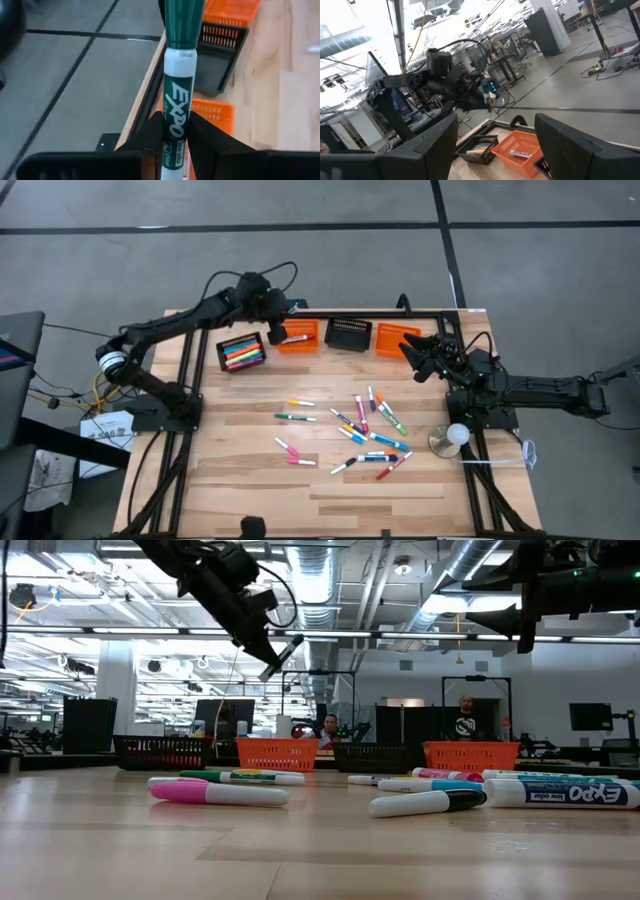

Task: Pick & Place Markers
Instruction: Put the large green marker pen into the left orange bin

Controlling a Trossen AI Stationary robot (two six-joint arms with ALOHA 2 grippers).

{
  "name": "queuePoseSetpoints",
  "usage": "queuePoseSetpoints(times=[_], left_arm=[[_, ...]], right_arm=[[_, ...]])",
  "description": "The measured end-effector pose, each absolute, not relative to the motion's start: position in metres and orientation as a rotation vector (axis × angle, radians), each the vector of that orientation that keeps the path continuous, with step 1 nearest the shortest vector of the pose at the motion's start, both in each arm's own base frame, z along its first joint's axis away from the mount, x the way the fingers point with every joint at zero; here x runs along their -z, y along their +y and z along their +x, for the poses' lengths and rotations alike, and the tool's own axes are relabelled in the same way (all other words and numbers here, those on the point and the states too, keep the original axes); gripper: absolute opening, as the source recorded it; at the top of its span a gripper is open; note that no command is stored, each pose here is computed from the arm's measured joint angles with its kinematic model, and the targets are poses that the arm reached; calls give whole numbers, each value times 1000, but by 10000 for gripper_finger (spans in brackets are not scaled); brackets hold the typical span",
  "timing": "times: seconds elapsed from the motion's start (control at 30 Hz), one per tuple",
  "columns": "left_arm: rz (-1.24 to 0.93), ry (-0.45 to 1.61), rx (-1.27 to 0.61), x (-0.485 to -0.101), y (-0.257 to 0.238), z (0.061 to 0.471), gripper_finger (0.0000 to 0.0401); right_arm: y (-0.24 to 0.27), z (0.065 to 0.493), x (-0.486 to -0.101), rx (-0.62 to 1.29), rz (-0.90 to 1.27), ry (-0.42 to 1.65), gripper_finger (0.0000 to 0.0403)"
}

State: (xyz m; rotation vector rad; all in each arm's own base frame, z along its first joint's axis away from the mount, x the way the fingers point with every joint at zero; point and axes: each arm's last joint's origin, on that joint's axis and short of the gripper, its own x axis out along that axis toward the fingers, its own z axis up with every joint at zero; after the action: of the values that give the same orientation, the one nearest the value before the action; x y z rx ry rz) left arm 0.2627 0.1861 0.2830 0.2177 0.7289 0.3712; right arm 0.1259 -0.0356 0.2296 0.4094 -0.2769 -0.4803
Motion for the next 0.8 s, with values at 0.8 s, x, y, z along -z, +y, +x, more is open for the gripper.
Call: queuePoseSetpoints(times=[0.8], left_arm=[[155, 1230, -117, -190, 232, 320, 63]], right_arm=[[-35, 126, -230, 476, 410, -276, 254]])
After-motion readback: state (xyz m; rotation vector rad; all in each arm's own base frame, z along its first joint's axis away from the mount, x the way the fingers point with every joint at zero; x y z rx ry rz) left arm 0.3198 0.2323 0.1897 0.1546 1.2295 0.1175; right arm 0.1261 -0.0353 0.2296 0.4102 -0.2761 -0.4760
